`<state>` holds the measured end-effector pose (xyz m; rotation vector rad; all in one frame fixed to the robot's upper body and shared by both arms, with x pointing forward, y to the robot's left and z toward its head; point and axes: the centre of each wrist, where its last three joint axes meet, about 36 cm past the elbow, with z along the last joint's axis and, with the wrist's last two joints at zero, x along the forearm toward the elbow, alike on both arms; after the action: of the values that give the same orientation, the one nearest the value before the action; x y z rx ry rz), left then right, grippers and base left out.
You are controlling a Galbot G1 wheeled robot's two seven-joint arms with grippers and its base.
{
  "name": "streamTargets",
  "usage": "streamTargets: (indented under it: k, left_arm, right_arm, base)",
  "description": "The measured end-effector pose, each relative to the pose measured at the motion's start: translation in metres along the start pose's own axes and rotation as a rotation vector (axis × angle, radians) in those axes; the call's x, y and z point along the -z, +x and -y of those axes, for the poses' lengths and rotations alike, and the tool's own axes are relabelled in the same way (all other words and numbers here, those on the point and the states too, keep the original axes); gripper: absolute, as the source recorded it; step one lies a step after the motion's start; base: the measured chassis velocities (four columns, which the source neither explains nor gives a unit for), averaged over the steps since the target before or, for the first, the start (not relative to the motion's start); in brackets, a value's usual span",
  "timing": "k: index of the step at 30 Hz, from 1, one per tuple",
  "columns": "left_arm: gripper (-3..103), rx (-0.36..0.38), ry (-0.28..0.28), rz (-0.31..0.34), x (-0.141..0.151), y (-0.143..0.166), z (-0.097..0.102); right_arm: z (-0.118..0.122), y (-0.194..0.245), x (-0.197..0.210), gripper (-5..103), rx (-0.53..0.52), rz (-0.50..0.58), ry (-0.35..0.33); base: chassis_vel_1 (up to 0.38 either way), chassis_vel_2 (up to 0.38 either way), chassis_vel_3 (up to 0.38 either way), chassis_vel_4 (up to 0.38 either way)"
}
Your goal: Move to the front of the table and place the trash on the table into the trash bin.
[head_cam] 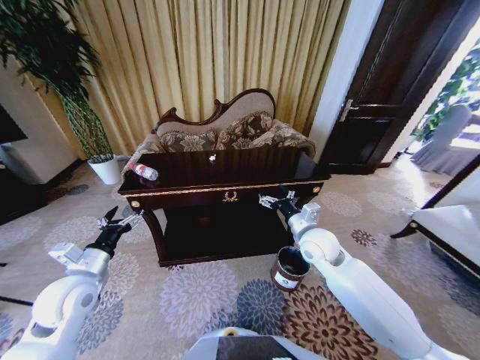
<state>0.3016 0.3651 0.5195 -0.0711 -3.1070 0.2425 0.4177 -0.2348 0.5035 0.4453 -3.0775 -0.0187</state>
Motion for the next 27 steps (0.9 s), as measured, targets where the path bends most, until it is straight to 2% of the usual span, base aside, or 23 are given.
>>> streamTargets:
  k: [10, 27]
  left_arm:
    - [100, 0.001, -0.015, -0.015, 0.0081, -0.0005, 0.0004]
    - [100, -0.002, -0.013, -0.018, 0.0056, 0.0014, 0.0038]
  right_arm:
    - [0.0086, -0.0003, -0.0029, 100, -0.029, -0.007, 0.009]
    - [0.0032, 0.0014, -0.0058, 100, -0.001, -0.028, 0.006]
  base:
    - [-0.021, 0.024, 0.025, -0.024]
    - [-0.16, 0.171, 0.165, -0.183]
